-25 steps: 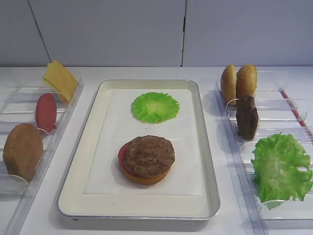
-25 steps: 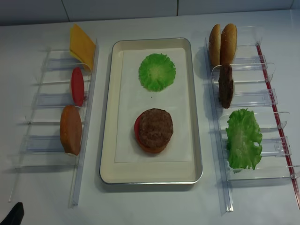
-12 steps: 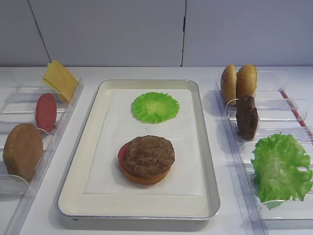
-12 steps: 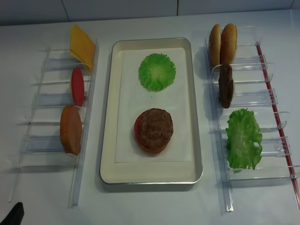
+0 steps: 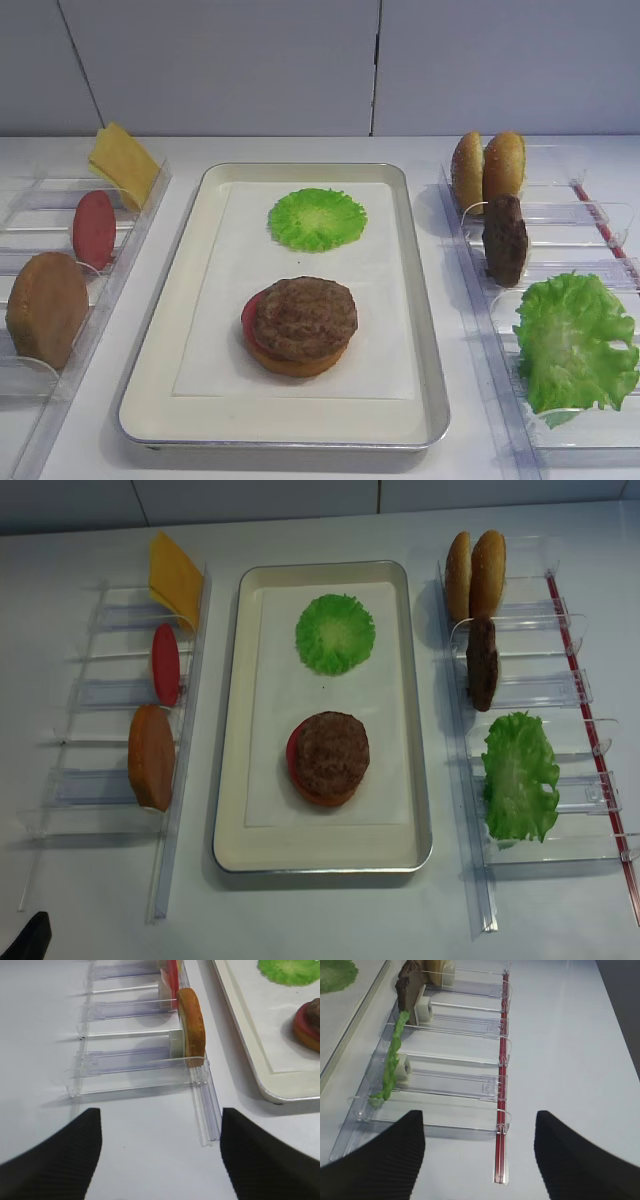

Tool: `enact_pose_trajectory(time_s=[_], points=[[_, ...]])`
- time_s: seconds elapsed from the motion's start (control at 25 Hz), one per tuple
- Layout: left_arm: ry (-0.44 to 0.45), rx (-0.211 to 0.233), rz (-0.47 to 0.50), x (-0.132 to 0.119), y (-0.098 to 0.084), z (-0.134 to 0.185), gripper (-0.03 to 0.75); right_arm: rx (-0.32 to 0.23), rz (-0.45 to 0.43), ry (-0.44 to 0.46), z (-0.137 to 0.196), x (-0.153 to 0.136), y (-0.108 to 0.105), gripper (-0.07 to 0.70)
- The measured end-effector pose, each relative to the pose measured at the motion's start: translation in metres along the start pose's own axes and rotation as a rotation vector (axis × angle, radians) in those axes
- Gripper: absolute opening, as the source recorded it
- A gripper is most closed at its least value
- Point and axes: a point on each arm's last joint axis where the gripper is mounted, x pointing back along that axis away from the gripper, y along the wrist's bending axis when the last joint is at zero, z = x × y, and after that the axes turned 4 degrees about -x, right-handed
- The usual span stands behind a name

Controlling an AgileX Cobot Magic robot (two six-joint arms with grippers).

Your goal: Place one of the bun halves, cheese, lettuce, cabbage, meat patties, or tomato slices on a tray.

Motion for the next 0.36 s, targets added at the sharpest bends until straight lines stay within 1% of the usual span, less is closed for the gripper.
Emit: enact_pose_trajectory(time_s=[0.36], points=[[0.0, 0.0, 0.0, 0.0, 0.0, 0.0, 0.473, 0.0, 0.0, 0.0, 0.0, 0.0, 0.0, 0.508]])
